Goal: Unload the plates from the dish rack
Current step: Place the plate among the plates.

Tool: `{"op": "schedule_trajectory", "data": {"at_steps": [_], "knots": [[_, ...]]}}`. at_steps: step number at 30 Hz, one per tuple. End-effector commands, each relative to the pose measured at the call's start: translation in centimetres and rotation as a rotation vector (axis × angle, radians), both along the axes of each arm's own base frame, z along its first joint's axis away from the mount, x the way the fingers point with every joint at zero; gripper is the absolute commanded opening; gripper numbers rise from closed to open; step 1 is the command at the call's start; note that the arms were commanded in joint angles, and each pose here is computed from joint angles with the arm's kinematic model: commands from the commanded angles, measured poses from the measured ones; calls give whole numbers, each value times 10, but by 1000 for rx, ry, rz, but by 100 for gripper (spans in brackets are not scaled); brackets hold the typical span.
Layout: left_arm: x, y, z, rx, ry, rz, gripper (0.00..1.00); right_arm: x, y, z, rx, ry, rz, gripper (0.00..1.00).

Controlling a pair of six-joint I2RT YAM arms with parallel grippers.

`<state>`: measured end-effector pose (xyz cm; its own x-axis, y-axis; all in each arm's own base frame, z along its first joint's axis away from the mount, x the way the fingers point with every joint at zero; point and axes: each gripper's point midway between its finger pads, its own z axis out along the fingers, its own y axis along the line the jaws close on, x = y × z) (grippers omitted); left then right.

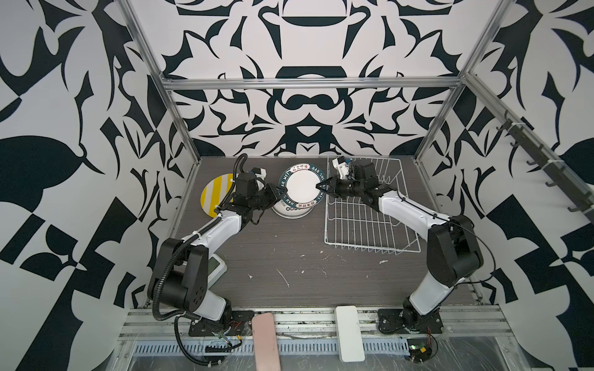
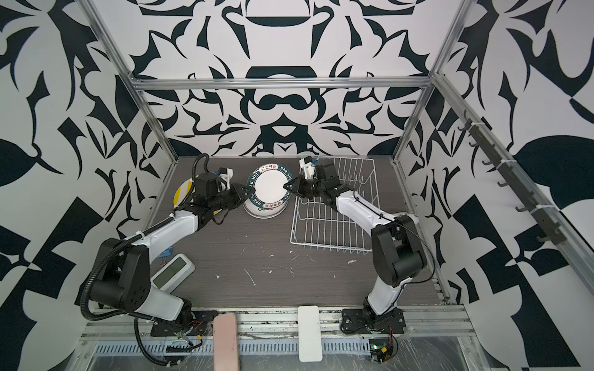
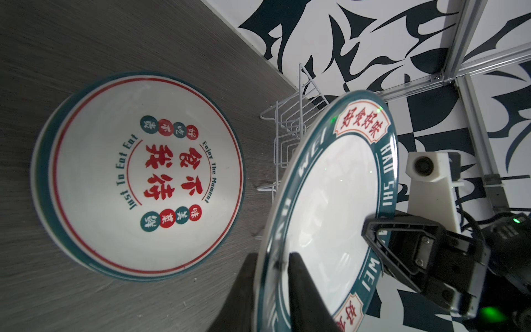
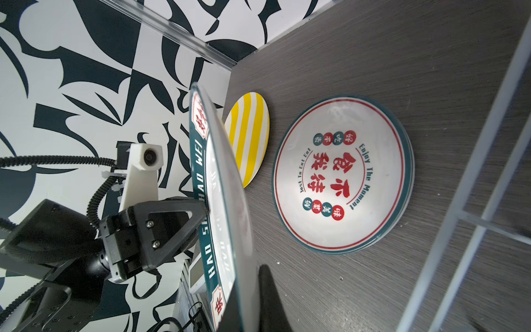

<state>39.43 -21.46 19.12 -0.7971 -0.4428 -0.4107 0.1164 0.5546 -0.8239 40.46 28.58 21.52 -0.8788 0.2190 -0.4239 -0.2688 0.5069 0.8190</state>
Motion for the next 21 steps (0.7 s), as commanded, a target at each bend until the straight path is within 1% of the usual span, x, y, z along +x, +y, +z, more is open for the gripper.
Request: {"op": "schedule_trajectory", "data": {"at_steps": [1, 3, 6, 10, 11, 13, 16, 18, 21], "knots": [[-2, -4, 4, -21, -27, -25, 20, 3, 9, 37, 61, -91, 39, 0], [-3, -4, 5, -21, -32, -22, 18, 3, 9, 36, 63, -87, 40, 2], [-2, -2, 5, -20, -33, -18, 14, 2, 9, 36, 65, -84, 43, 7], [-2, -1, 5, -23, -31, -15, 8, 2, 10, 37, 69, -81, 50, 24], [-2, -1, 5, -23, -33, -14, 6, 2, 10, 37, 70, -79, 51, 27], [-3, -1, 5, -24, -31, -14, 3, 2, 10, 36, 71, -77, 51, 29], [-2, 0, 5, -23, -34, -10, 0, 3, 9, 36, 71, -72, 50, 39], [-2, 1, 5, -22, -35, -5, 0, 3, 9, 36, 71, -70, 50, 44], [-2, 2, 6, -23, -36, -2, 0, 4, 8, 36, 70, -68, 47, 49]]}}
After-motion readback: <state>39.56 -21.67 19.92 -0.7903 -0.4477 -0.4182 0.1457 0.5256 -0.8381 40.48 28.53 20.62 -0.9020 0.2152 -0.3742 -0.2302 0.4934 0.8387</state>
